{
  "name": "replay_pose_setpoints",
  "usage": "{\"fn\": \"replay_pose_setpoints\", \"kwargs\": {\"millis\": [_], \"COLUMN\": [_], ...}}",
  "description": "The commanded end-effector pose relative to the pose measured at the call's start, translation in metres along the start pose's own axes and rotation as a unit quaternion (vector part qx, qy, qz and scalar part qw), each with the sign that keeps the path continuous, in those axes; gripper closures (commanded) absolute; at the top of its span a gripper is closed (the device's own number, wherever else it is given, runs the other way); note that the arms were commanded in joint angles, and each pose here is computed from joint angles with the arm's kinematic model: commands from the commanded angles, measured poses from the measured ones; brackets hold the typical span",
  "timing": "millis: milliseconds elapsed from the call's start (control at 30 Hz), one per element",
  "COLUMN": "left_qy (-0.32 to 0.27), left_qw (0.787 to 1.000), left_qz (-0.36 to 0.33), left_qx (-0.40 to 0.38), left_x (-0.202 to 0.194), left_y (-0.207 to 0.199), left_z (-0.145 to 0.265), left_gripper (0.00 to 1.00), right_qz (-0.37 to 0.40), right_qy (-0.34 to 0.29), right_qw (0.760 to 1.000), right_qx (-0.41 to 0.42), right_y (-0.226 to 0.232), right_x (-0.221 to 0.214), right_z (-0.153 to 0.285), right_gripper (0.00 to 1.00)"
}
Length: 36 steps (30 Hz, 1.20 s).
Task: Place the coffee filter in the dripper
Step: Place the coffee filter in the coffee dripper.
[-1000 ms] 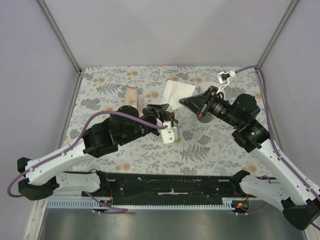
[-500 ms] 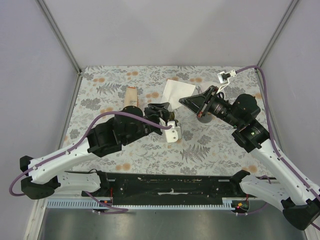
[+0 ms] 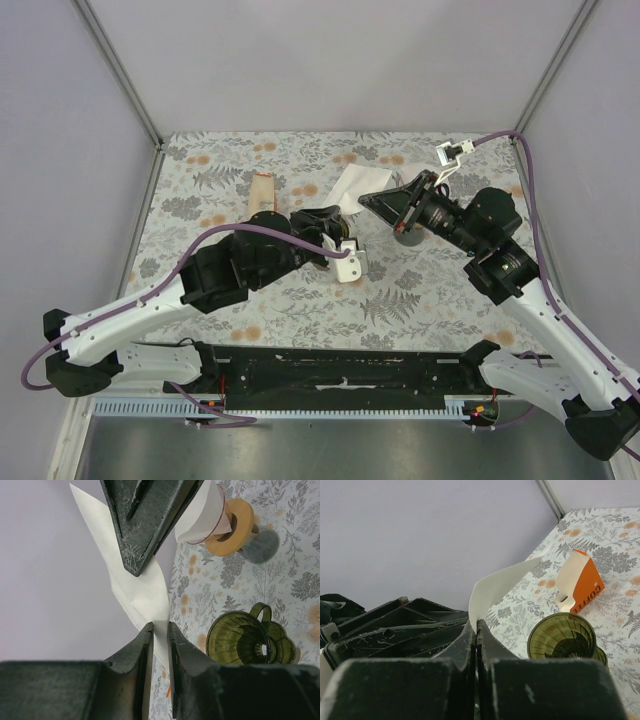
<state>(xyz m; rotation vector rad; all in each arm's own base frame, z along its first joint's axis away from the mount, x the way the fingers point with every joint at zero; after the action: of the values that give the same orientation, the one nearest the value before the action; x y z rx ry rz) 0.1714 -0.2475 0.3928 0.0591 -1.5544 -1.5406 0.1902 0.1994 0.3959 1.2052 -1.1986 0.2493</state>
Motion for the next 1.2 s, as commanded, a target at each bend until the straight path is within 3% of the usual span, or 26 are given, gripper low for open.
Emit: {"fn": "replay_pose_setpoints", "kwargs": {"millis": [0, 133, 233, 367, 533, 700, 867, 1000, 1167], "left_qy": [-0.009, -0.01, -0.017, -0.022, -0.014, -0.023, -0.033, -0.056, -0.082], "left_qw": [0.999, 0.999, 0.999, 1.0, 0.993, 0.964, 0.912, 0.863, 0.848], "left_qz": [-0.018, -0.024, -0.022, 0.005, 0.114, 0.261, 0.407, 0.5, 0.519], "left_qx": [0.043, 0.042, 0.041, 0.012, -0.026, -0.033, -0.026, -0.05, -0.067], "left_x": [0.007, 0.008, 0.01, 0.011, 0.014, 0.014, 0.004, 0.001, 0.002], "left_y": [0.015, 0.014, 0.014, 0.006, -0.004, 0.003, 0.02, 0.022, 0.017], "left_z": [0.001, 0.001, 0.002, 0.002, 0.003, 0.007, 0.01, 0.015, 0.02], "left_gripper": [0.77, 0.83, 0.97, 0.98, 0.98, 0.98, 0.98, 0.98, 0.98], "right_qz": [0.007, 0.003, 0.003, 0.006, 0.032, 0.063, 0.115, 0.135, 0.116], "right_qy": [-0.014, -0.011, -0.011, -0.012, -0.007, 0.003, 0.022, 0.033, 0.047], "right_qw": [1.0, 1.0, 1.0, 1.0, 0.999, 0.996, 0.987, 0.983, 0.983], "right_qx": [0.017, 0.013, 0.015, 0.021, 0.042, 0.069, 0.106, 0.121, 0.136], "right_y": [0.005, 0.003, 0.003, 0.005, 0.006, 0.01, 0.014, 0.013, 0.007], "right_x": [0.006, 0.004, 0.004, 0.005, 0.006, 0.006, -0.002, -0.011, -0.023], "right_z": [-0.001, -0.002, -0.003, -0.004, -0.007, -0.008, 0.002, 0.009, 0.005], "right_gripper": [1.0, 1.0, 1.0, 1.0, 0.97, 0.73, 0.53, 0.48, 0.59]}}
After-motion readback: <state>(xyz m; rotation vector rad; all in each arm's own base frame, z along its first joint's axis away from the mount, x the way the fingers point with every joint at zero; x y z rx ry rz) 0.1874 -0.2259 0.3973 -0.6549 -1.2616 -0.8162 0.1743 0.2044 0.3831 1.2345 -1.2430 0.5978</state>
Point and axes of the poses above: each gripper's point midway between its finger pads, its own z axis back along the fingers, its own y axis along the line the jaws close on, x = y × z, the point moved 7 cm from there along z, back along the fingers, and after that the axes turned 3 degrees about z, right-handed, at the moved point
